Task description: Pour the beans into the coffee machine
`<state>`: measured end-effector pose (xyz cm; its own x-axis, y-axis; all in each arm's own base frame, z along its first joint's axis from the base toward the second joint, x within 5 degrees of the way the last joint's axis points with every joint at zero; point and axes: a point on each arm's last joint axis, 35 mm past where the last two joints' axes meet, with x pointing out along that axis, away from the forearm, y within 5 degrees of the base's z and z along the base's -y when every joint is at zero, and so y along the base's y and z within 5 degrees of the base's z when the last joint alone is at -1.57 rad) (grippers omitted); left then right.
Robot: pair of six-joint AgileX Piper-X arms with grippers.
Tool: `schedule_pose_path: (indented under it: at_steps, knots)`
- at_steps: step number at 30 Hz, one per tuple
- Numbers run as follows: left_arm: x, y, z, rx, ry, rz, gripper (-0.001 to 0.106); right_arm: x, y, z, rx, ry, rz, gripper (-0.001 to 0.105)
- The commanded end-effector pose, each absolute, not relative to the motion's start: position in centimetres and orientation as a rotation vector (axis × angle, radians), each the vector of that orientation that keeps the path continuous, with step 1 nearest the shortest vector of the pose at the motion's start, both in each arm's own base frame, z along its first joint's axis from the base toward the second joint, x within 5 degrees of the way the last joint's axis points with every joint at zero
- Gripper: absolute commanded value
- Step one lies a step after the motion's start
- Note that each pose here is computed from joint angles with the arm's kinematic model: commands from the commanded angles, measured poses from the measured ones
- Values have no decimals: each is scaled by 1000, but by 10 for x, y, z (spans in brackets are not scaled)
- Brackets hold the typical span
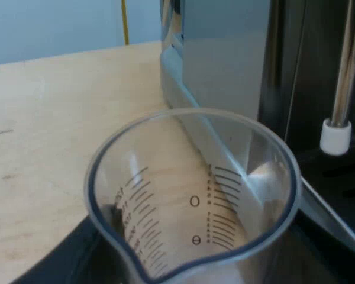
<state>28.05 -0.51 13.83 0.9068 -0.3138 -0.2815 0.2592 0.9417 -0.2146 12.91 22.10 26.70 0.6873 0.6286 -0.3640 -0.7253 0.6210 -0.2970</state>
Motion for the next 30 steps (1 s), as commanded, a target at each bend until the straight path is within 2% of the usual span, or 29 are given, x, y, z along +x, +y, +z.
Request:
schedule_pose_path:
  at_steps: [1, 8, 11, 16, 19, 24, 30]
  knots:
    - [283, -6, 137, -172, 314, -285, 0, 129, 222, 271, -440, 225, 786, 78]
    - [283, -6, 133, -152, 323, -288, 2, 129, 222, 271, -441, 225, 784, 78]
    - [283, -6, 133, -129, 324, -292, 15, 130, 222, 271, -441, 225, 779, 78]
    - [283, -6, 132, -131, 329, -294, 44, 130, 222, 271, -441, 225, 779, 78]
    - [283, -6, 132, -131, 330, -296, 56, 130, 222, 271, -442, 225, 777, 78]
    - [283, -7, 131, -136, 339, -301, 63, 130, 222, 271, -420, 234, 774, 78]
    - [282, -7, 129, -139, 358, -300, 64, 130, 222, 271, -421, 233, 769, 78]
